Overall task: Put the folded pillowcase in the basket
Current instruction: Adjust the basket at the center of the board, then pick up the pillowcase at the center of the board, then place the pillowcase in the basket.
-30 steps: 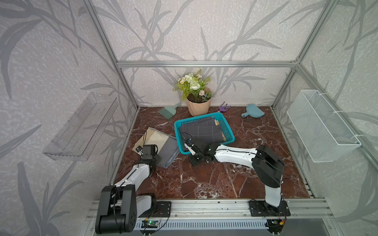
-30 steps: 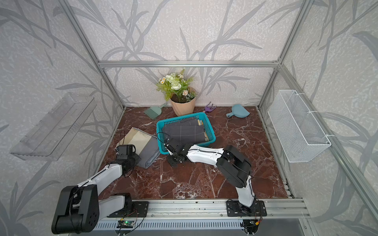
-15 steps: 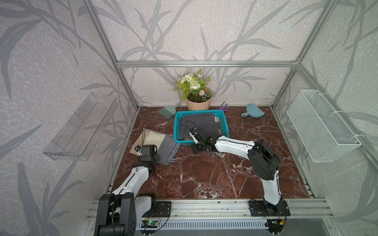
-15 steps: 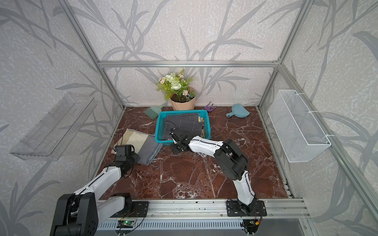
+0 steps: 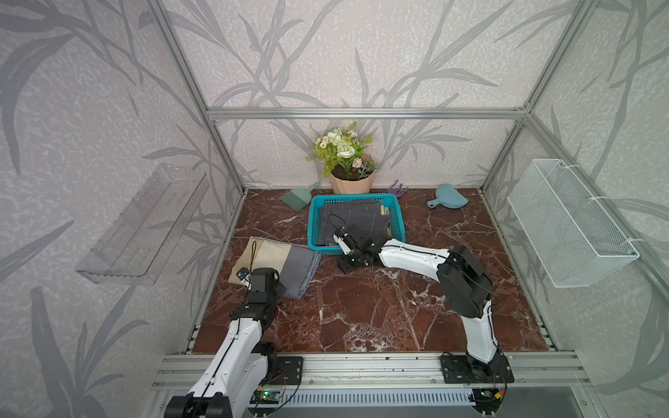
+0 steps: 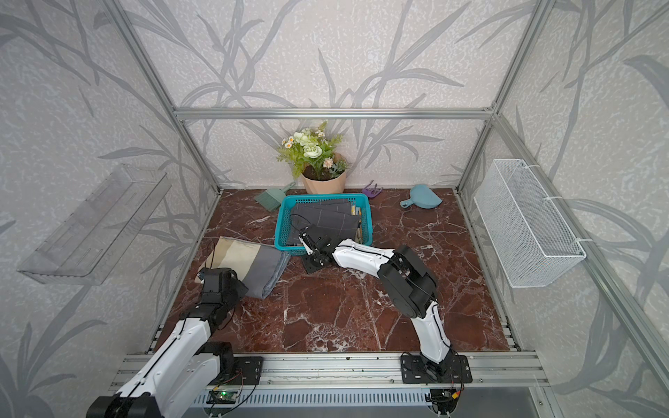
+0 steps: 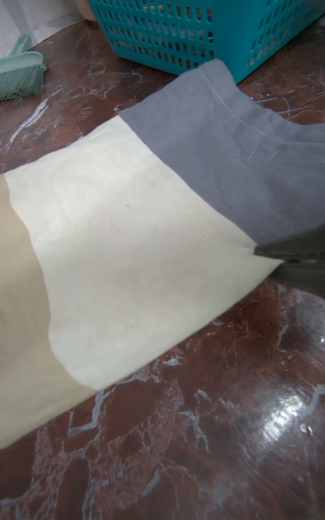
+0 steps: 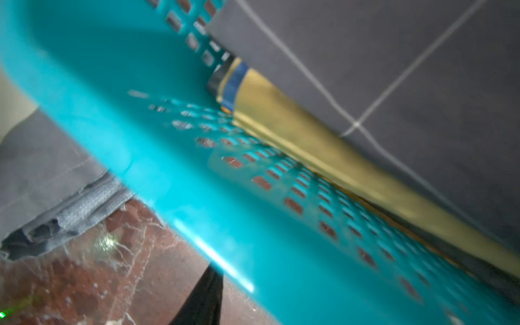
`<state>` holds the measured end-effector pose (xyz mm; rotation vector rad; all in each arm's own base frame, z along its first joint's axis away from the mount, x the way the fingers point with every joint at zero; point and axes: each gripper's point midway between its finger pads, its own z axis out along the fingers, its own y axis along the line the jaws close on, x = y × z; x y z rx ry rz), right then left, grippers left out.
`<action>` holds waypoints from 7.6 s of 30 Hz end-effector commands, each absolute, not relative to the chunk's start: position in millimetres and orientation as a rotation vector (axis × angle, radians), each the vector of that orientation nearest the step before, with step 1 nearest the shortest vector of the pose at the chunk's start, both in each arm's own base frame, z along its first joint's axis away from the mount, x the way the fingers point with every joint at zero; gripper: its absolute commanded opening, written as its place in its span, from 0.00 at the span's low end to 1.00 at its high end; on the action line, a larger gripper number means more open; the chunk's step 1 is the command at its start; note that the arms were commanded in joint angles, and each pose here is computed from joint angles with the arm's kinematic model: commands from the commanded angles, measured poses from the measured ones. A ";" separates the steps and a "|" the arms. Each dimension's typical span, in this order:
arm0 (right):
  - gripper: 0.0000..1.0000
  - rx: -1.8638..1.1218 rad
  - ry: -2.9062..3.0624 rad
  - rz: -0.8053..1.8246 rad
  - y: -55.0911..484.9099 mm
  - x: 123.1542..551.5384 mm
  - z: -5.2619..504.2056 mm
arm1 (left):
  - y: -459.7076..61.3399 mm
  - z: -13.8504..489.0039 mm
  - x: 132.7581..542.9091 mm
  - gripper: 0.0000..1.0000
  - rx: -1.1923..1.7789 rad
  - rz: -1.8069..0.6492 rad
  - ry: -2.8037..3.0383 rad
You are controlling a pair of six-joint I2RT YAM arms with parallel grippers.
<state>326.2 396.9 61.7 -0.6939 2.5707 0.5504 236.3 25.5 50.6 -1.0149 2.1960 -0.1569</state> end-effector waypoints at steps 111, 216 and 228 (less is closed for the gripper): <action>0.99 0.153 2.767 0.875 203.9 253.5 44.7 | -173.9 63.4 267.3 1.00 -0.067 -0.959 2.471; 0.90 -0.071 2.261 0.542 208.8 475.8 236.4 | -151.7 227.4 498.0 0.59 -0.197 -0.563 2.070; 0.00 -0.057 2.373 0.609 240.5 508.4 172.5 | -217.1 200.0 521.4 0.00 -0.168 -0.923 2.042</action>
